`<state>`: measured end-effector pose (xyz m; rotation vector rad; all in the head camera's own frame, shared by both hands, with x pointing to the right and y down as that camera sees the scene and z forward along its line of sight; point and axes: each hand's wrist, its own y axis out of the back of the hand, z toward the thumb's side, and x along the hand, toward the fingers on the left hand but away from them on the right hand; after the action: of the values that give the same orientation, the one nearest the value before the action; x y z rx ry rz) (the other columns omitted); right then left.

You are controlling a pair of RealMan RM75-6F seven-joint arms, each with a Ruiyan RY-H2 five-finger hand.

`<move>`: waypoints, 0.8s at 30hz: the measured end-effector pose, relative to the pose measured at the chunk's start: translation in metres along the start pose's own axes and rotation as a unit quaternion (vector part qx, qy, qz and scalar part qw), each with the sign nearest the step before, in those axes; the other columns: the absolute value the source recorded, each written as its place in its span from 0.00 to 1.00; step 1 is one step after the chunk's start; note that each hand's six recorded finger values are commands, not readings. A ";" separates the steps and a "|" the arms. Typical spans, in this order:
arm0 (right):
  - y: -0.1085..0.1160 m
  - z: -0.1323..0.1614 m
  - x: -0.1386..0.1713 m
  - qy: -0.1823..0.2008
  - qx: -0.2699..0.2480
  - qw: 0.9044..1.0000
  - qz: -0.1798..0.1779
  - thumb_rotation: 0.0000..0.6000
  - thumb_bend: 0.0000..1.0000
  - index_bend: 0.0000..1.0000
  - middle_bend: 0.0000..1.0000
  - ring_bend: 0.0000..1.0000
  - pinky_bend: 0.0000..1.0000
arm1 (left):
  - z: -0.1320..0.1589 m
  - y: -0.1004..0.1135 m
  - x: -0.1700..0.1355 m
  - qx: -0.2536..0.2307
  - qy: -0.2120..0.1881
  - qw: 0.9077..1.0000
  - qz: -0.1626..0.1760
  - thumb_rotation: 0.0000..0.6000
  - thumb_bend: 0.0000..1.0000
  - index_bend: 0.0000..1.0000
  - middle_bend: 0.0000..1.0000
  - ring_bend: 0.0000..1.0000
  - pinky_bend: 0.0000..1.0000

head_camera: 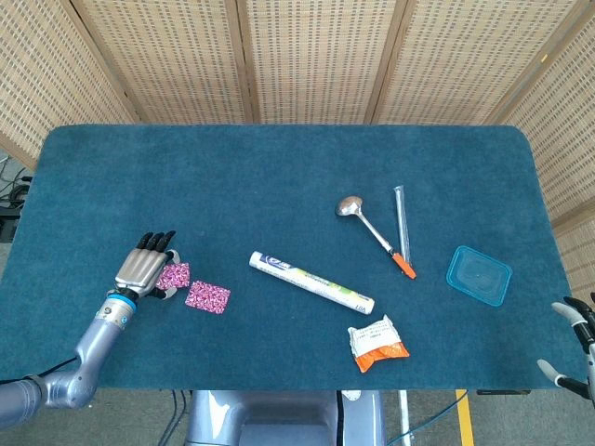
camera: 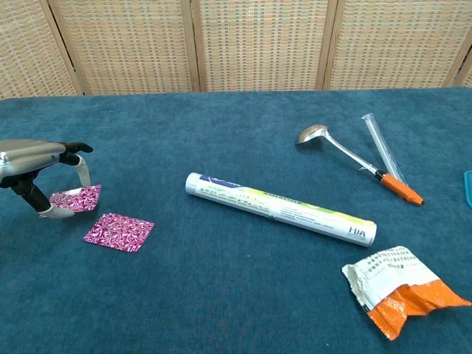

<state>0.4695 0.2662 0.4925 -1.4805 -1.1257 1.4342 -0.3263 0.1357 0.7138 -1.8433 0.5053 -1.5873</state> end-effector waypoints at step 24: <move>0.002 0.000 0.001 -0.003 0.002 1.000 -0.002 1.00 0.00 0.22 0.21 0.00 0.00 | 0.053 -0.003 -0.005 0.045 -0.111 0.993 -0.018 0.86 0.26 0.44 0.00 0.00 0.00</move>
<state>0.4699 0.2664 0.4900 -1.4709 -1.1277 1.4399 -0.2759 0.1532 0.7089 -1.9389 0.2973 -1.3835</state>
